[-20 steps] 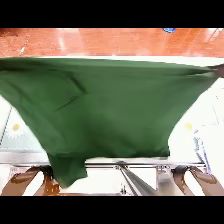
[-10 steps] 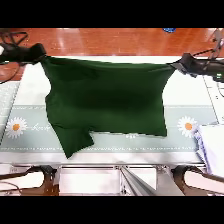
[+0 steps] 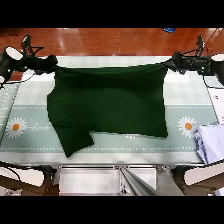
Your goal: Fold the shirts.
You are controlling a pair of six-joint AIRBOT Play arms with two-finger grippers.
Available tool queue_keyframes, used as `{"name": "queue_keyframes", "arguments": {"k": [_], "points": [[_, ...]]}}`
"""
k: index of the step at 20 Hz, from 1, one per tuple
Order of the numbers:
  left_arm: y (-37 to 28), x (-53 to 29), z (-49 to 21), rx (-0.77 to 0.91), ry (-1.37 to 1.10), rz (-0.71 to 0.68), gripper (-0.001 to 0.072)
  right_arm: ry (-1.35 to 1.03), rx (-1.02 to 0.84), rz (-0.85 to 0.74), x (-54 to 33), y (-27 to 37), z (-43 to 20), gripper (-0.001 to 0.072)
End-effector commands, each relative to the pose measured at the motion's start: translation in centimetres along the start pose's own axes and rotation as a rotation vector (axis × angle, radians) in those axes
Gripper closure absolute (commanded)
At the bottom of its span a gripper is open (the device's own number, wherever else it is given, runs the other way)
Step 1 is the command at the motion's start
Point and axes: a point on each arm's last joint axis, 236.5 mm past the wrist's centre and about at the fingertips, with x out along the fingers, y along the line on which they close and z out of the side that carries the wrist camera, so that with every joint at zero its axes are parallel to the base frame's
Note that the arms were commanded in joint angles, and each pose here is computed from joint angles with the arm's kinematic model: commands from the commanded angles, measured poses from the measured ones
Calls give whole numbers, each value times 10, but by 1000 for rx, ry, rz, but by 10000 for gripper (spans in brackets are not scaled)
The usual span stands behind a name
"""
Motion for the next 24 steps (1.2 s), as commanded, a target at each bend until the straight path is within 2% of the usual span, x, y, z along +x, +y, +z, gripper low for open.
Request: {"name": "queue_keyframes", "arguments": {"k": [1,4,11,12,13,14,15,18,21,24], "points": [[10,-14,-47,121,227,-36,691,231,-29,14,-9,-6,-48,684],[40,-24,-75,123,348,-2,691,426,-24,-132,-21,-44,-97,684],[54,-7,-124,65,484,-8,691,467,9,-226,-1,-71,-130,684],[54,-7,-131,60,517,-15,690,463,27,-226,0,-70,-130,657],[54,-7,-138,36,548,-14,606,463,61,-237,0,-70,-131,452],[53,-10,-144,9,577,-14,249,474,86,-234,-2,-67,-133,300],[53,-15,-146,9,599,-13,198,490,87,-227,-7,-63,-135,298],[44,-41,-133,-60,553,-50,198,383,72,-231,-44,-45,-104,301],[50,-83,-123,-60,456,-41,198,233,-29,-383,-108,-46,-74,301],[73,-117,-150,-180,370,-10,198,86,30,-466,-152,-59,-86,301]]}}
